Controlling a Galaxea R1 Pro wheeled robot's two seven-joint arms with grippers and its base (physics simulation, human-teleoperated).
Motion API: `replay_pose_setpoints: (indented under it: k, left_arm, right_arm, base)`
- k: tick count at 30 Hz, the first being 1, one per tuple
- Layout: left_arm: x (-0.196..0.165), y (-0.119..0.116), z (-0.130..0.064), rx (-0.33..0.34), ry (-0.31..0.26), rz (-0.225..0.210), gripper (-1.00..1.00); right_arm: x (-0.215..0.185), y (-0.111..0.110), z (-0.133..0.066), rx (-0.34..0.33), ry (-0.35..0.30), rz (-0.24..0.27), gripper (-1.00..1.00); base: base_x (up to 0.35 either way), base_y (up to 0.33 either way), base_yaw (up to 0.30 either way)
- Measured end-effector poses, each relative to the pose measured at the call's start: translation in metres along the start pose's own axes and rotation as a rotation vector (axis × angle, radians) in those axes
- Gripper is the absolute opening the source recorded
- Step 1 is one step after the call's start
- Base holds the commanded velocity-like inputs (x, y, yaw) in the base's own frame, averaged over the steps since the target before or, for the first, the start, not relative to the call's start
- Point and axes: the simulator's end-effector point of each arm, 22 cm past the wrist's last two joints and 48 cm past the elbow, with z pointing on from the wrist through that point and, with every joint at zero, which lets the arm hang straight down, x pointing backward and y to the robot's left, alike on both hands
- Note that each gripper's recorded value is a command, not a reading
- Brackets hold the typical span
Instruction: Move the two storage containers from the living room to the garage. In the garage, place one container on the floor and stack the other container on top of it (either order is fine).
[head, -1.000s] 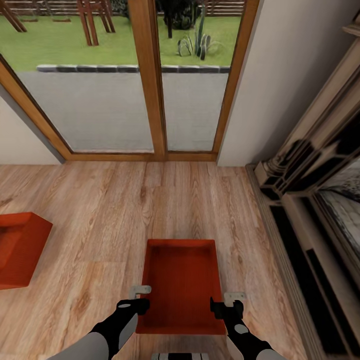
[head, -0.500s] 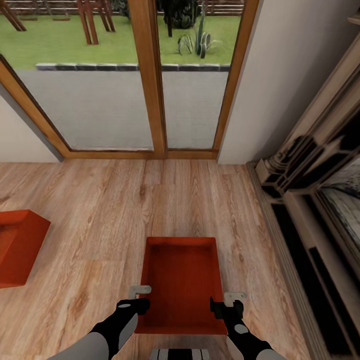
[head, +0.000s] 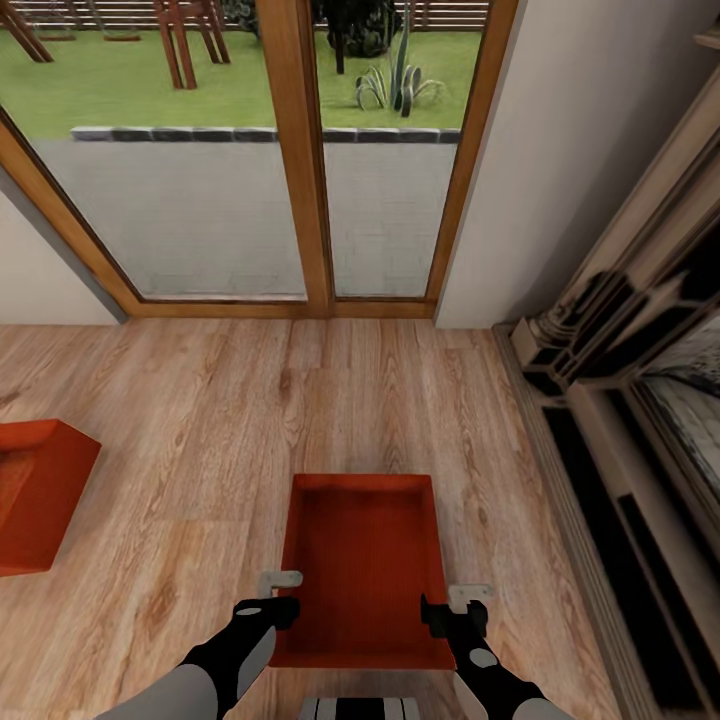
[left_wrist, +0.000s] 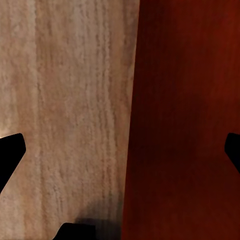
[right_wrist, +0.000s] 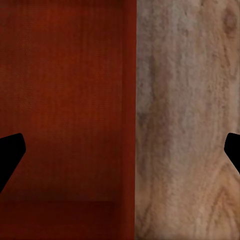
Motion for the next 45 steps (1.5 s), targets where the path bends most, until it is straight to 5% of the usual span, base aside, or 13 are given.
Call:
replay_pose_setpoints:
  k: [37, 45]
  left_arm:
    - [0.007, 0.002, 0.018, -0.004, 0.0, -0.005, 1.0]
    - [0.013, 0.002, 0.034, -0.006, 0.001, -0.007, 1.0]
  right_arm:
    - [0.011, 0.0, 0.015, 0.002, 0.0, 0.002, 1.0]
    - [0.022, 0.001, 0.029, 0.001, 0.0, 0.002, 1.0]
  base:
    - [0.0, 0.0, 0.0]
    - [0.0, 0.0, 0.0]
